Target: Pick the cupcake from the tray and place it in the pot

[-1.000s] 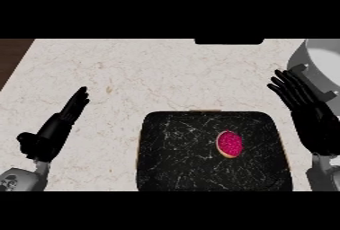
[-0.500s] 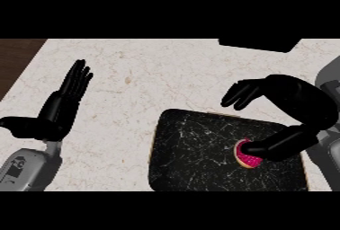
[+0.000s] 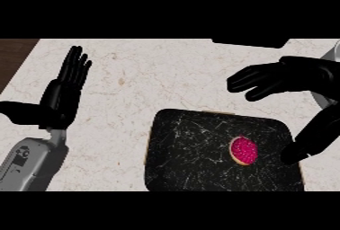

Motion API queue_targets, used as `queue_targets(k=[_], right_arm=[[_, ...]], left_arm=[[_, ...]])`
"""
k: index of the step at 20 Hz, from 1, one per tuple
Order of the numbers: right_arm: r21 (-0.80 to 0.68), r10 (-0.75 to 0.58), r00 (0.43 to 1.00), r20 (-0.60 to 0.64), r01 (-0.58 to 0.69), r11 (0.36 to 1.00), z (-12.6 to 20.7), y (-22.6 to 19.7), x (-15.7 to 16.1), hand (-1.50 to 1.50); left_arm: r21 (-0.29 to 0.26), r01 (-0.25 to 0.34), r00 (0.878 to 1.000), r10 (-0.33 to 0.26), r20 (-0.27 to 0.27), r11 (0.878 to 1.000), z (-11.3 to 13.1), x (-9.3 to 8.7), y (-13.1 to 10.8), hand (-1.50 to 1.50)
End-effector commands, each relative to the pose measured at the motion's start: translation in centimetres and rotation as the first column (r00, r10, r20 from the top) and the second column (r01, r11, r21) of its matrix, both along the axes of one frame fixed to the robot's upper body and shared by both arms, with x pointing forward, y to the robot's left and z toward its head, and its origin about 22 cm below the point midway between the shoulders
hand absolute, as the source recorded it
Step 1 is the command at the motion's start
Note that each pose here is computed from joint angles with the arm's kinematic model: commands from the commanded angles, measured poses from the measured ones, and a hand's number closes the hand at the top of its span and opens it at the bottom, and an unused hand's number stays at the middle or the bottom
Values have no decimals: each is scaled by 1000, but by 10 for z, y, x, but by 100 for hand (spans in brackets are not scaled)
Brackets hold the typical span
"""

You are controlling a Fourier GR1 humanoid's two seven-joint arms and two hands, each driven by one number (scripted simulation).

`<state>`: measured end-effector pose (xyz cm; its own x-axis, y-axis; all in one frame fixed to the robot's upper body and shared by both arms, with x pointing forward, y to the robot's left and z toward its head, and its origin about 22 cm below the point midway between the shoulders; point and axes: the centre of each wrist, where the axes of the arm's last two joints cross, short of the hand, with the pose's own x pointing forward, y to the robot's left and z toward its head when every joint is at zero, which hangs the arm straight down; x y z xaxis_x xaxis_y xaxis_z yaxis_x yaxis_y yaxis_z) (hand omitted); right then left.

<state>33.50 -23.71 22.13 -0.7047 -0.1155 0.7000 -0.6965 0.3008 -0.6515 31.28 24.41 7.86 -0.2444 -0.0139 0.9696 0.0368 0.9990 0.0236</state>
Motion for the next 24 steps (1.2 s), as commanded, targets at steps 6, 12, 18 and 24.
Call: queue_targets(k=[6,12,18,24], right_arm=[[-335,281,946,161,-215,917,26,24,-7,-150],[-437,320,925,203,-207,875,-6,25,-3,-150],[-527,317,924,212,-165,834,-42,8,15,-150],[-574,415,886,207,-233,785,-97,25,12,-150]], left_arm=[[5,-48,999,49,-16,999,7,9,3,0],[3,-52,998,52,-34,999,3,5,3,0],[-7,-69,997,69,-33,998,2,-3,-11,0],[4,-104,994,104,-25,995,10,6,16,0]])
